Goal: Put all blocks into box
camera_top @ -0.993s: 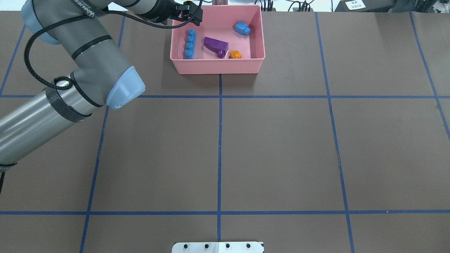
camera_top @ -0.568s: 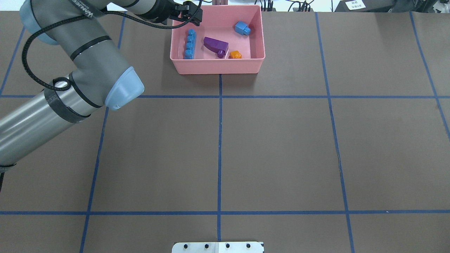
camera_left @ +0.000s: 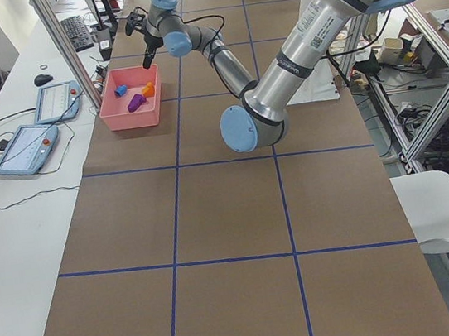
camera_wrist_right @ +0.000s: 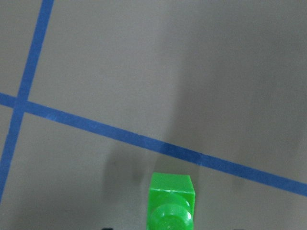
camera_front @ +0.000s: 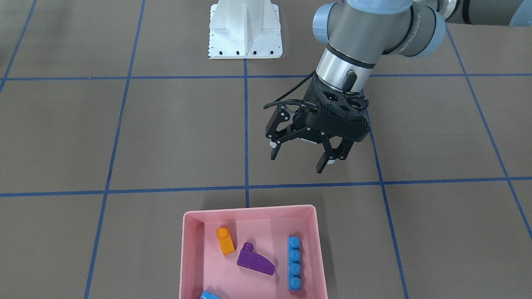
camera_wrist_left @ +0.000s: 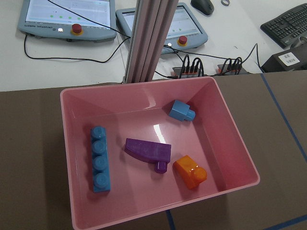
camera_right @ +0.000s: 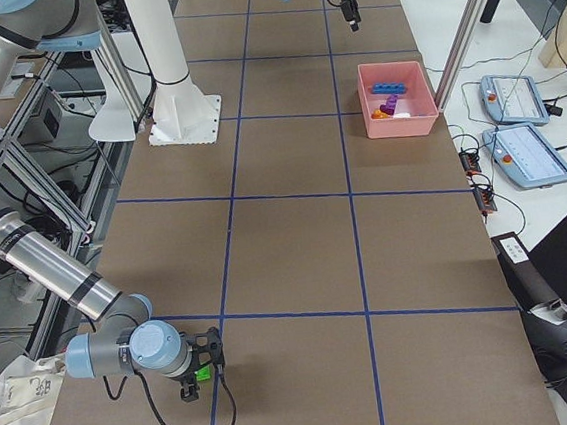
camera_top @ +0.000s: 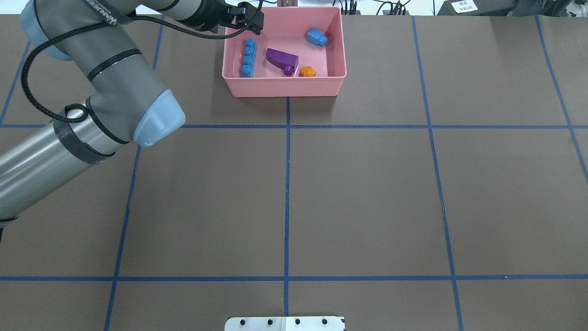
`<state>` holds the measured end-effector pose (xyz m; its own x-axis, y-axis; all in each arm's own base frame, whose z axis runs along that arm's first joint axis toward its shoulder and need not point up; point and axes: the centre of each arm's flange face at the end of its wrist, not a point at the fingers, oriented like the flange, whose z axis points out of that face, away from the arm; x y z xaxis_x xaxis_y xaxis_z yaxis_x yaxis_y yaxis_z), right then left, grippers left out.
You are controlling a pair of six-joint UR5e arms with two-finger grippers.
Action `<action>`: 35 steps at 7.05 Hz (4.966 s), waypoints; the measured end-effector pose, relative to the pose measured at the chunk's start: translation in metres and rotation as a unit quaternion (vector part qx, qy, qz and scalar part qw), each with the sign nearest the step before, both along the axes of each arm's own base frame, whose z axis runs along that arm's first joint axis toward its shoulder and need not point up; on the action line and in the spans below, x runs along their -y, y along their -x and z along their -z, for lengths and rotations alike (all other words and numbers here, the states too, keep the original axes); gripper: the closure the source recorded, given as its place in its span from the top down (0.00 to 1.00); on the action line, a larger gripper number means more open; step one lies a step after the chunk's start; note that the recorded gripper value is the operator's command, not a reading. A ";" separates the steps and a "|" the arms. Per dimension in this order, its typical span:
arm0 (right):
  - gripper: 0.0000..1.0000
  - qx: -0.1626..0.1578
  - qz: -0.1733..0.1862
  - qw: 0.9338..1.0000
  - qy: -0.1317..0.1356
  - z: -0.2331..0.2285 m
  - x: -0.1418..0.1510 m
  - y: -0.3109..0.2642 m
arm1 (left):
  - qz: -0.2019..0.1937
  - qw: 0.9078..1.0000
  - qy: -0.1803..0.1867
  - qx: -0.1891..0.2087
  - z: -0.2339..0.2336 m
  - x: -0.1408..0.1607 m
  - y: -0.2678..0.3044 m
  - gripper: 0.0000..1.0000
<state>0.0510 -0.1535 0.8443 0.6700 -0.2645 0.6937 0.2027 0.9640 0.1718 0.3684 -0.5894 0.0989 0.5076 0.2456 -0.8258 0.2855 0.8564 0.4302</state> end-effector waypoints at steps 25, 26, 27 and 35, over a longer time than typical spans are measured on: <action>0.00 0.032 -0.183 0.981 0.053 0.608 0.499 0.261 | -0.220 0.939 -0.031 0.264 -0.332 -0.093 0.351 1.00; 0.00 0.021 -0.191 0.979 0.066 0.637 0.520 0.308 | -0.228 0.936 -0.010 0.266 -0.364 -0.094 0.368 1.00; 0.00 0.010 -0.203 0.976 0.073 0.665 0.544 0.354 | -0.233 0.936 0.011 0.265 -0.390 -0.092 0.377 1.00; 1.00 0.010 -0.298 0.954 0.045 0.660 0.585 0.554 | -0.230 0.938 0.037 0.257 -0.414 -0.090 0.387 1.00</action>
